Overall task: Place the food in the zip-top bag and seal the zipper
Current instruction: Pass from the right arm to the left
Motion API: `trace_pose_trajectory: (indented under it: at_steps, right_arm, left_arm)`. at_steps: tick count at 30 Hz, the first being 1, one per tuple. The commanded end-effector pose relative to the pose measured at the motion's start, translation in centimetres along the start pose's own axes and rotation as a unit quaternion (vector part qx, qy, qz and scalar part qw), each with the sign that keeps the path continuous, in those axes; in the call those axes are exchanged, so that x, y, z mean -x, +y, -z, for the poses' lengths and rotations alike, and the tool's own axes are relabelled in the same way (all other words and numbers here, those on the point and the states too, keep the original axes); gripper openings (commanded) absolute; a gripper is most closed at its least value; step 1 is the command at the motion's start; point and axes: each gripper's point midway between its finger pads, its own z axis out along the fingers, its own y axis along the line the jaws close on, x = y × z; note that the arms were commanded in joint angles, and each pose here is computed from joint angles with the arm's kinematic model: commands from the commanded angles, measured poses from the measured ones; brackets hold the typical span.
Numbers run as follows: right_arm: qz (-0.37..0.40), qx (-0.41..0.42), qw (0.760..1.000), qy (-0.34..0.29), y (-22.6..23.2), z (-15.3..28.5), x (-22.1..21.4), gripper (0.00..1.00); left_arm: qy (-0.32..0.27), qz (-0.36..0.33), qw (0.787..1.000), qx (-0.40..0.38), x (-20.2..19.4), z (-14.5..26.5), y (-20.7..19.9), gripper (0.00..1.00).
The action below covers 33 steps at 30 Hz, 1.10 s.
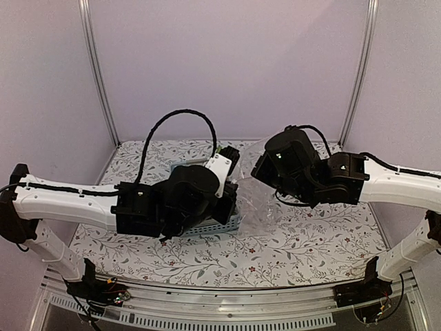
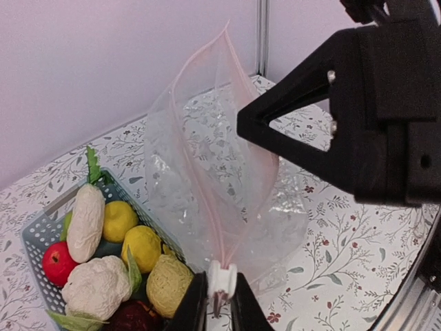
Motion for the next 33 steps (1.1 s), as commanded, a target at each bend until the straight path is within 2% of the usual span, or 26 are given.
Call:
trace_pose_trajectory:
  at_steps: [1, 3, 6, 10, 12, 14, 17, 21, 25, 28, 33]
  right_arm:
    - [0.003, -0.004, 1.000, 0.021, -1.5, 0.1, -0.7, 0.00]
    - [-0.008, 0.010, 1.000, 0.028, -1.8, 0.3, -0.8, 0.05]
    - [0.026, 0.048, 0.998, 0.028, -2.0, 1.3, -0.3, 0.31]
    - [0.110, 0.090, 0.989, 0.032, -2.5, 3.9, 0.8, 0.65]
    - [0.164, 0.116, 0.979, 0.033, -2.6, 5.7, 1.5, 0.77]
    - [0.194, 0.146, 0.970, 0.032, -2.7, 8.1, 2.6, 0.84]
    - [0.242, 0.193, 0.949, 0.052, -2.6, 10.7, 2.6, 0.89]
    - [0.317, 0.279, 0.902, 0.091, -1.1, 14.0, 1.4, 0.90]
    - [0.371, 0.329, 0.858, 0.132, 0.5, 16.1, 0.4, 0.89]
    - [0.408, 0.346, 0.827, 0.173, 1.5, 16.2, -1.1, 0.86]
    - [0.435, 0.367, 0.790, 0.230, 2.3, 15.2, -4.3, 0.85]
  left_arm:
    - [-0.003, -0.023, 1.000, -0.013, 0.5, 0.5, -0.7, 0.06]
    - [0.004, -0.028, 0.999, -0.020, 0.3, 0.5, -0.7, 0.03]
    - [0.022, -0.031, 0.999, -0.035, -0.2, 0.5, -0.5, 0.02]
    - [0.040, -0.019, 0.995, -0.086, -0.2, 0.8, -0.4, 0.01]
    - [0.049, -0.012, 0.991, -0.122, 0.0, 1.3, -0.4, 0.00]
    - [0.057, -0.008, 0.984, -0.168, 0.4, 1.9, -0.9, 0.00]
    - [0.074, -0.003, 0.966, -0.249, 1.0, 3.3, -2.2, 0.00]
    - [0.104, -0.008, 0.943, -0.317, 1.4, 4.8, -3.4, 0.00]
    - [0.139, -0.016, 0.919, -0.369, 0.9, 6.1, -4.7, 0.00]
    - [0.170, -0.016, 0.902, -0.396, 0.0, 6.5, -5.6, 0.00]
    - [0.189, -0.005, 0.887, -0.420, -0.6, 6.7, -6.6, 0.00]
